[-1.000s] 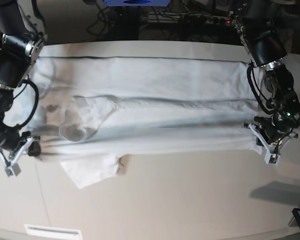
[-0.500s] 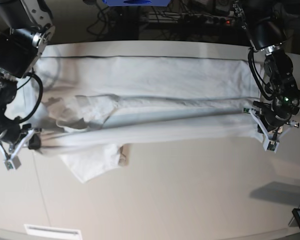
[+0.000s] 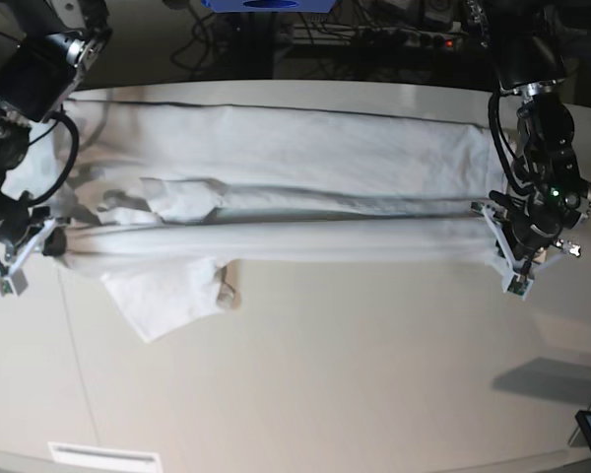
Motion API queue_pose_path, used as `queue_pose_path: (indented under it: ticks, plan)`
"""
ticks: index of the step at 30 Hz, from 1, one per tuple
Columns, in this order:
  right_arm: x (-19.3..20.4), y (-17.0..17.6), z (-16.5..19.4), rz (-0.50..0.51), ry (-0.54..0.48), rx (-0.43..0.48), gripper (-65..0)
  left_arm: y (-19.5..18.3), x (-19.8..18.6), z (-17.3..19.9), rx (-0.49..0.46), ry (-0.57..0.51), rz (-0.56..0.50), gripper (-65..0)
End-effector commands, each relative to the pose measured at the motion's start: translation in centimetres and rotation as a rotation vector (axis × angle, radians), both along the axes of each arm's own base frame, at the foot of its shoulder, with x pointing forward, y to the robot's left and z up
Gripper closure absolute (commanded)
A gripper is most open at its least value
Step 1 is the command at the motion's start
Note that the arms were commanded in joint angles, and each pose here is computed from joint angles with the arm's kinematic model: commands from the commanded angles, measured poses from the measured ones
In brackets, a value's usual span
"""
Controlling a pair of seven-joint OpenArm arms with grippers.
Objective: Fold the T-shirt properly
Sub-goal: 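Lift both side edges and fold the hem half over toward the folded edge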
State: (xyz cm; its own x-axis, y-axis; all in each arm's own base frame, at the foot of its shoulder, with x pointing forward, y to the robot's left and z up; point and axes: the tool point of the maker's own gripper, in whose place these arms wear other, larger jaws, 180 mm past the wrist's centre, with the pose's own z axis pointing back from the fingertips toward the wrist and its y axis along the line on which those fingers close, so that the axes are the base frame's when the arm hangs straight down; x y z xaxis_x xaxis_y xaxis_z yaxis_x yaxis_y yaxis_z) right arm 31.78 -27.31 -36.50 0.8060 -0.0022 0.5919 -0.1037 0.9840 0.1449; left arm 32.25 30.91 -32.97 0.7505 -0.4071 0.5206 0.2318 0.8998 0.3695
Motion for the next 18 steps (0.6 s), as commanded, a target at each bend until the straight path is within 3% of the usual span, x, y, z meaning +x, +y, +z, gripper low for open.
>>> queue_pose_path:
  ticks: [1,18]
  plan:
    - [0.6,-1.5,1.7,-0.021,-0.043,-0.046,0.0,1.5,0.3,1.4,0.057,-0.02,0.021,0.0]
    - [-3.3,0.7,-2.3,-0.013,0.065,0.003,0.0,2.4,-0.7,-1.7,0.021,0.064,0.057,0.0]
